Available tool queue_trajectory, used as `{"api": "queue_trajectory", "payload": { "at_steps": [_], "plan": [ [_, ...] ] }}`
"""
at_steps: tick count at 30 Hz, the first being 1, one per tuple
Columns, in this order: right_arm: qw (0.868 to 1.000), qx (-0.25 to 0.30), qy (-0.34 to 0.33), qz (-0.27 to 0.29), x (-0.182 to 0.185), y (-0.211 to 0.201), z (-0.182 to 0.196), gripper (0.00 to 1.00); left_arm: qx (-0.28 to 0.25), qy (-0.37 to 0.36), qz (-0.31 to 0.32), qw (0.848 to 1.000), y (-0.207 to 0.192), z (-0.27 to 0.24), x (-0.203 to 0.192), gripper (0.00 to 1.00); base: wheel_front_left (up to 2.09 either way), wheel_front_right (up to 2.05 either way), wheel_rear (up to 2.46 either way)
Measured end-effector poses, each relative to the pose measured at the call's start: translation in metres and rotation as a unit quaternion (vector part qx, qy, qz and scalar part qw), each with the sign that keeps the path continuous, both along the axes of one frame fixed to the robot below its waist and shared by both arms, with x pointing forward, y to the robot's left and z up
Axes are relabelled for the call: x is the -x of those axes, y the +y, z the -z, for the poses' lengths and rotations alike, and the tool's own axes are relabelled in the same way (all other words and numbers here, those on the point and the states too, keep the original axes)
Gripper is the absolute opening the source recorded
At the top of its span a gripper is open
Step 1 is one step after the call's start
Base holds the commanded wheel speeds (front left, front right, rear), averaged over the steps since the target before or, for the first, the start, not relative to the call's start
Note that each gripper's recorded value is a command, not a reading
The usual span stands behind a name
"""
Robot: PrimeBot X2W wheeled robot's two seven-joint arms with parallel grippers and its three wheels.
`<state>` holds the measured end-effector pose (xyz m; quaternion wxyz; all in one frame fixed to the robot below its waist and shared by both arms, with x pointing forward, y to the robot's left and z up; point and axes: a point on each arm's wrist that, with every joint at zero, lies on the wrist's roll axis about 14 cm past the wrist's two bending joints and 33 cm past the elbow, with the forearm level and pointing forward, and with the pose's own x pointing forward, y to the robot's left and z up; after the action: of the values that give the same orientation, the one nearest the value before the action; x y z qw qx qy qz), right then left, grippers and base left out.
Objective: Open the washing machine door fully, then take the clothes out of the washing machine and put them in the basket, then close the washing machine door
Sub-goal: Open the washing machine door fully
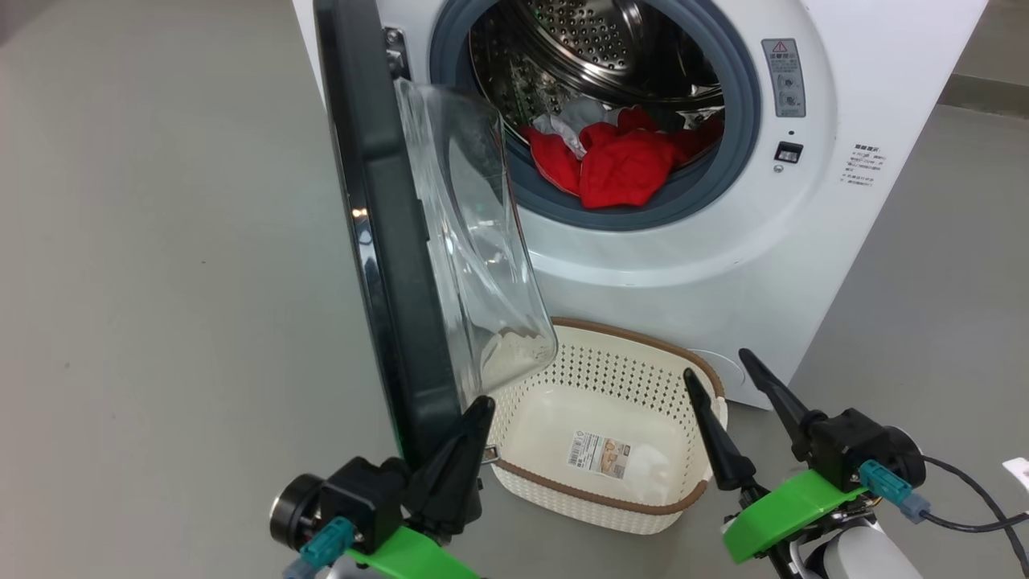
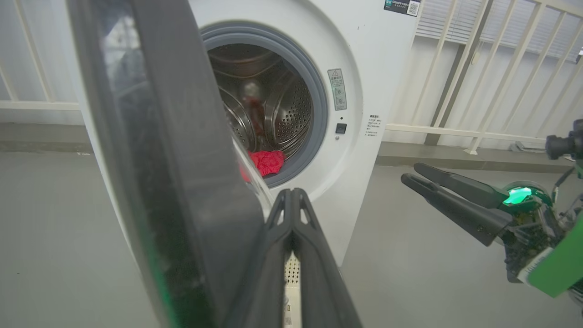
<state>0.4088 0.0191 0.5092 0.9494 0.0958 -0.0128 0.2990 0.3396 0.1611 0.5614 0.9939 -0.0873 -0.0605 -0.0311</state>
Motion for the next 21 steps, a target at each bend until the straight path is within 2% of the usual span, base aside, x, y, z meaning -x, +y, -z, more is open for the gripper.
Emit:
{"api": "queue_trajectory", "payload": {
  "at_steps": [9,21],
  "plan": [
    [1.000,0.006,0.008,-0.013,0.003,0.008,0.007,1.00,0.014,0.011,-0.038,0.999,0.018,0.005,0.001,0.00,0.00,0.00,0.00],
    [0.999,0.010,0.014,-0.030,0.006,0.019,0.011,1.00,0.026,0.014,-0.154,0.988,0.081,0.011,0.023,0.00,0.00,0.00,0.00]
  ]
}}
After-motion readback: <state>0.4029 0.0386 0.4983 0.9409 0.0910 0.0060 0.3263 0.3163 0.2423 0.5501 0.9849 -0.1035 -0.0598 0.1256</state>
